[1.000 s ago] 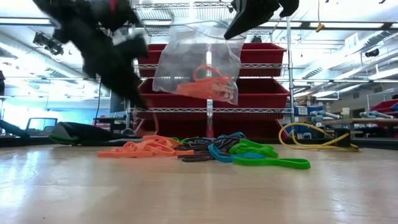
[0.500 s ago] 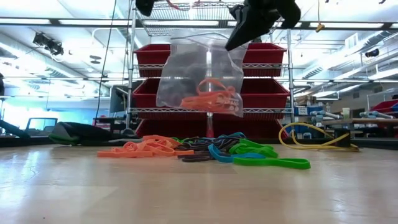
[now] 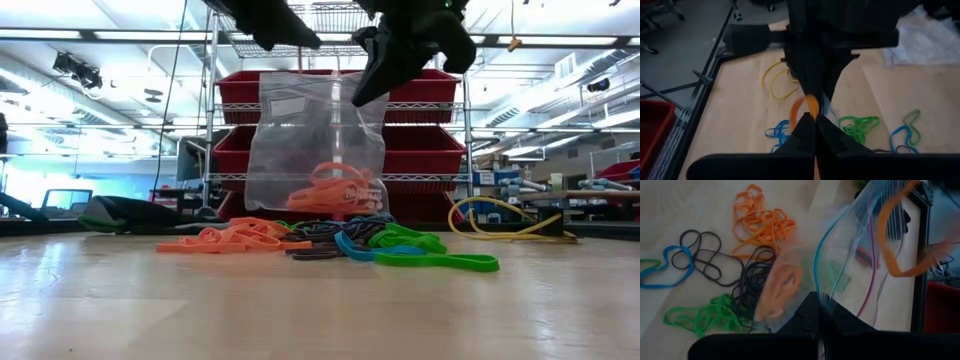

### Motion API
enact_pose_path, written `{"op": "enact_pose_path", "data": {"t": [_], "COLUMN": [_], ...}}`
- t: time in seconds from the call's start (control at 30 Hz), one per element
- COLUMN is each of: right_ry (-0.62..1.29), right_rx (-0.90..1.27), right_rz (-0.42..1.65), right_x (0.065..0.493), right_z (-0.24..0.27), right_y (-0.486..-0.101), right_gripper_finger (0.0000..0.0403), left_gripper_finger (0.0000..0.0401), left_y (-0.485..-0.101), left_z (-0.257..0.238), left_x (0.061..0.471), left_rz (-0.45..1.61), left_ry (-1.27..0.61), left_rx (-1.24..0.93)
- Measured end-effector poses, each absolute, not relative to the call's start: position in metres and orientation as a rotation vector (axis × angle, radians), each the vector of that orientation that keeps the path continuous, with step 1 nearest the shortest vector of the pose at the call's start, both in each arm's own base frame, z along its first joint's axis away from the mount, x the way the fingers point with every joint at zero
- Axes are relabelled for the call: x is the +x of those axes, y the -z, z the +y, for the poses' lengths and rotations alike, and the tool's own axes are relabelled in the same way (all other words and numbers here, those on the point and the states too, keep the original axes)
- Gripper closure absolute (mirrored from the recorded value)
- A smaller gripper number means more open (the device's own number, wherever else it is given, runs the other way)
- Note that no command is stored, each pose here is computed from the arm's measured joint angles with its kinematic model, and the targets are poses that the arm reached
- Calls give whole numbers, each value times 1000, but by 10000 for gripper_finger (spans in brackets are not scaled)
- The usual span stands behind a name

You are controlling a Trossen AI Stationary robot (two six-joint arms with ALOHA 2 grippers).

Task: Sort rubber bands
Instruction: Put the orange rubber band into the transparent zip bag

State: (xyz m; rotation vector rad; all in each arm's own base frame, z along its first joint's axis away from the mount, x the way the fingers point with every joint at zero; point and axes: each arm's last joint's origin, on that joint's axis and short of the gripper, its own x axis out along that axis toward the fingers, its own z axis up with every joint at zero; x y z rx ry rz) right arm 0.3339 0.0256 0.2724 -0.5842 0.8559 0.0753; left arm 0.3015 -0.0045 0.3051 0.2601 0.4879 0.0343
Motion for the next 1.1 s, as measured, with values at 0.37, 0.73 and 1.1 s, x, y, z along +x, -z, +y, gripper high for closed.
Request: {"op": "enact_pose_path", "data": {"t": [0.37,0.73,1.1], "right_ry": [-75,-75,-75], "right_rx": [-584,-582,-582], "right_rz": [858,856,856], "right_x": [334,334,334], "right_z": [26,26,26], "right_y": [-272,-272,-272], "right_gripper_finger": [403,403,403], "left_gripper_finger": [400,399,393], "left_y": [-300,-295,-295], "left_z": [0,0,14], "left_x": [299,296,296], "left_rz": [545,596,598], "left_ry": [2,75,13], "left_rx": [239,215,187]}}
